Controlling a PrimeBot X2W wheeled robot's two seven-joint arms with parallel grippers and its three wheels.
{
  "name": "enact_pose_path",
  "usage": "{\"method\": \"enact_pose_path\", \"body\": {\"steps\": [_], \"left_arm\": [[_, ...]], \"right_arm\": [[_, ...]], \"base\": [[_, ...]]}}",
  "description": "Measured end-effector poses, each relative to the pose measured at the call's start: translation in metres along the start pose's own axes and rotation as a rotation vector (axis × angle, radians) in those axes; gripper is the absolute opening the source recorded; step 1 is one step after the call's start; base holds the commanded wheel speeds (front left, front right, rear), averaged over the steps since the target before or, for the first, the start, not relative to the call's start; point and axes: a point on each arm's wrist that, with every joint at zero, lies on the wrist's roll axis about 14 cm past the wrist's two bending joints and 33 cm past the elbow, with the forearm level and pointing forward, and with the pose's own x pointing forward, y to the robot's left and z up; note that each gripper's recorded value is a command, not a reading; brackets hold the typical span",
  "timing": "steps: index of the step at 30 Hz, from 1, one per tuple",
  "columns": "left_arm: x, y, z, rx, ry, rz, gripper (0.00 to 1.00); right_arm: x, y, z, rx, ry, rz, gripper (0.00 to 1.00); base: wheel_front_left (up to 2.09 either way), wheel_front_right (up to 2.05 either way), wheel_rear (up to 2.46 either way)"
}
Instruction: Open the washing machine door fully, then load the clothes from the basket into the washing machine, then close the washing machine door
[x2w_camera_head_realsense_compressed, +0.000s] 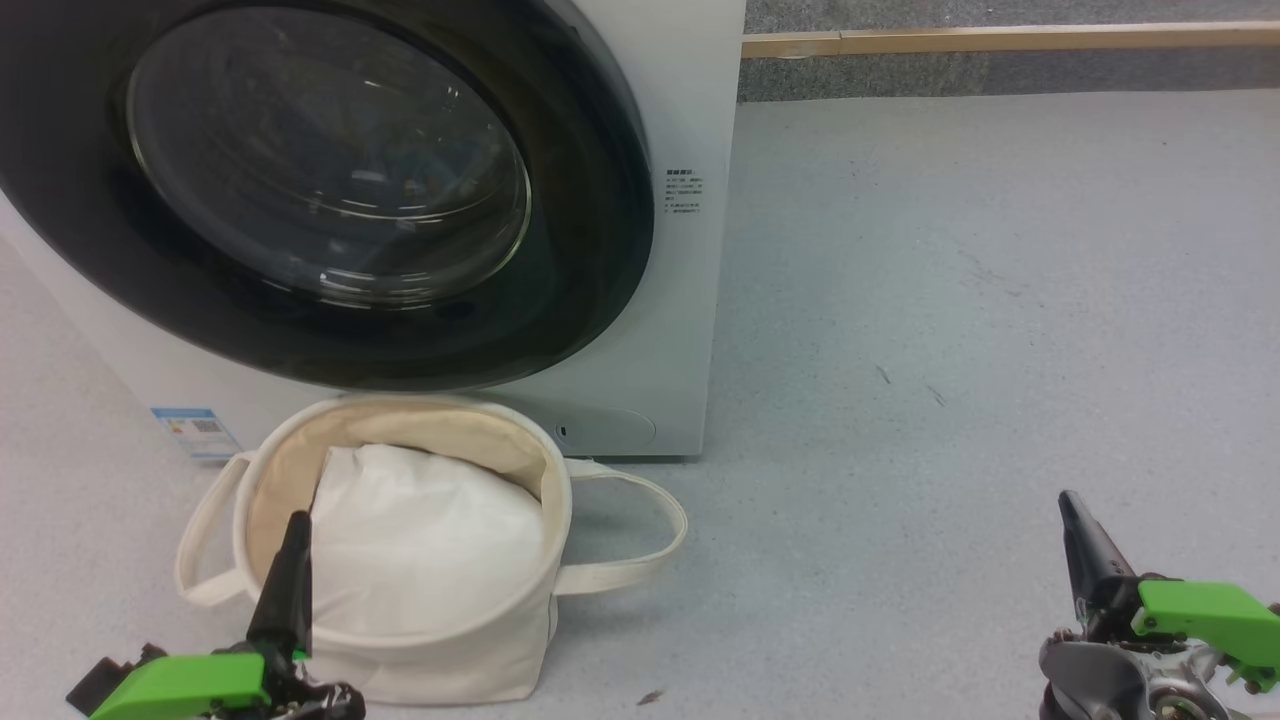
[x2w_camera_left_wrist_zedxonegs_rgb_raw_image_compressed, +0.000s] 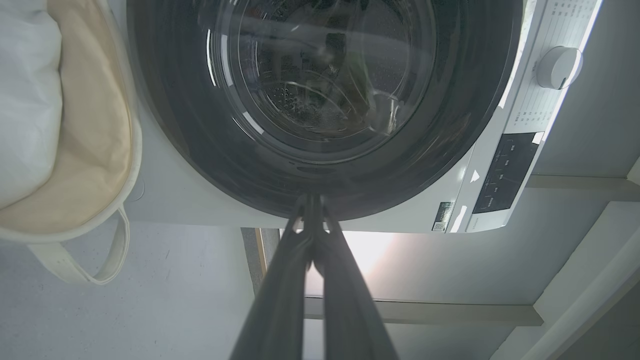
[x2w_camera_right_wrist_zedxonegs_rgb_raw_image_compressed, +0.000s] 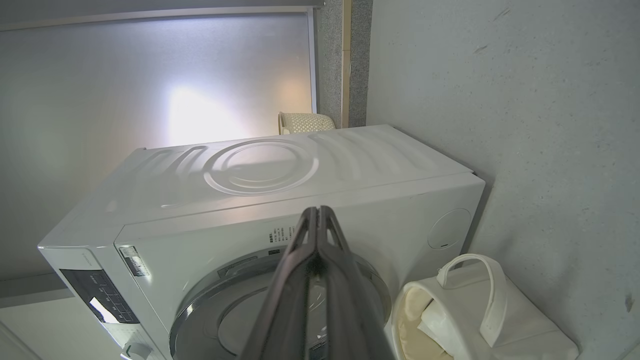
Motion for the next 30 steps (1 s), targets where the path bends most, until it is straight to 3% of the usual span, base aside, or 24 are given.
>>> {"method": "enact_pose_path", "body": {"steps": [30], "left_arm": [[0.0, 0.0, -0.0001, 0.0, 0.0, 0.0, 0.0]], "right_arm": [[0.0, 0.0, -0.0001, 0.0, 0.0, 0.0, 0.0]], "base": [[0.0, 0.0, 0.0]]}}
